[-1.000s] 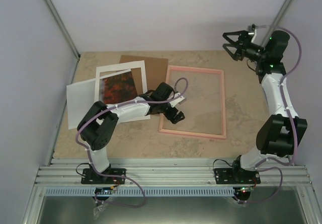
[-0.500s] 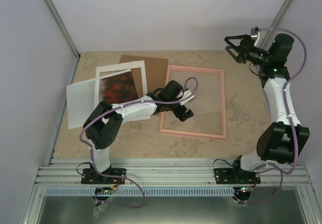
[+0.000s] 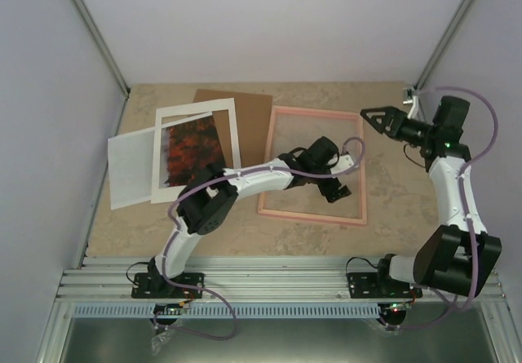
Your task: Put the photo into the frame
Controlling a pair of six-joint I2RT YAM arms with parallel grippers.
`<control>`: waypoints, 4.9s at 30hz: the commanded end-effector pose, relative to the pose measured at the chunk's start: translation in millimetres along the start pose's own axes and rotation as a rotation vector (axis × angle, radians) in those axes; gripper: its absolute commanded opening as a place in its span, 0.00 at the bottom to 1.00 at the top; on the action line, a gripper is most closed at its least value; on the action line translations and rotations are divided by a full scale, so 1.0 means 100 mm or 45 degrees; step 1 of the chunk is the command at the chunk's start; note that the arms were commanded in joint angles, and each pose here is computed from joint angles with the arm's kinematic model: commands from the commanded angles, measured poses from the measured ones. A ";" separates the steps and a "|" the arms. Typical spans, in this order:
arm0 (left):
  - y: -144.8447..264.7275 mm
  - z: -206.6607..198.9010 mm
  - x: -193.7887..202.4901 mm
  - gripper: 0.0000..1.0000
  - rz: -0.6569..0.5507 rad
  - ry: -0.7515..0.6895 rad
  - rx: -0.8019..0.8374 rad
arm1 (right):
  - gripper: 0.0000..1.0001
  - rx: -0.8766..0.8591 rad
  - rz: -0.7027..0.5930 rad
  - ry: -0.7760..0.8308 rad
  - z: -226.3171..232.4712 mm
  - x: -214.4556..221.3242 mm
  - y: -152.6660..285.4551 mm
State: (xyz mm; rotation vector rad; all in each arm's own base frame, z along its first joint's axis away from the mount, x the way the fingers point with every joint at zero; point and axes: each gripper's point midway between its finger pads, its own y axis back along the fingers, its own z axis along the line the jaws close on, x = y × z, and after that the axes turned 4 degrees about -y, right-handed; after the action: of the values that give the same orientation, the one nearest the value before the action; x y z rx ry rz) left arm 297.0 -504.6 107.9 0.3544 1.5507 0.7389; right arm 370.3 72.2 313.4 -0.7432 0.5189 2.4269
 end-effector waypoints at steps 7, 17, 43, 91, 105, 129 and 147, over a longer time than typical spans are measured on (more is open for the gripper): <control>-0.63 -0.32 0.01 0.96 0.030 -0.081 0.029 | 0.97 0.378 -0.051 0.045 -0.69 0.26 0.45; -0.80 -0.23 0.81 0.91 0.324 -0.151 -0.055 | 0.75 0.624 -0.022 -0.049 -1.25 0.56 0.65; 1.13 0.70 0.16 0.93 -0.059 0.435 -0.172 | 0.32 0.707 0.298 0.105 -1.81 0.90 0.34; 0.82 1.93 1.74 0.33 0.231 1.158 -0.300 | 0.52 0.745 0.465 -0.144 -2.72 1.28 0.02; 0.97 1.91 1.46 0.00 0.143 1.214 -0.268 | 0.71 0.622 0.416 -0.317 -2.69 1.35 0.06; 1.19 1.91 0.94 0.00 -0.129 1.282 -0.107 | 0.60 0.432 0.393 -0.493 -2.62 1.49 -0.09; 0.88 1.90 1.67 0.41 0.329 1.089 -0.453 | 0.57 0.656 0.362 -0.380 -2.65 1.37 0.22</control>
State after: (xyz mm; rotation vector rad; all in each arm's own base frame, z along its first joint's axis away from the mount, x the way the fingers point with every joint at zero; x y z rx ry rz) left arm 449.7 -296.5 71.3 -0.1513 2.2067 1.3286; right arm 371.7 -12.2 31.6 -0.0910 1.0498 2.4749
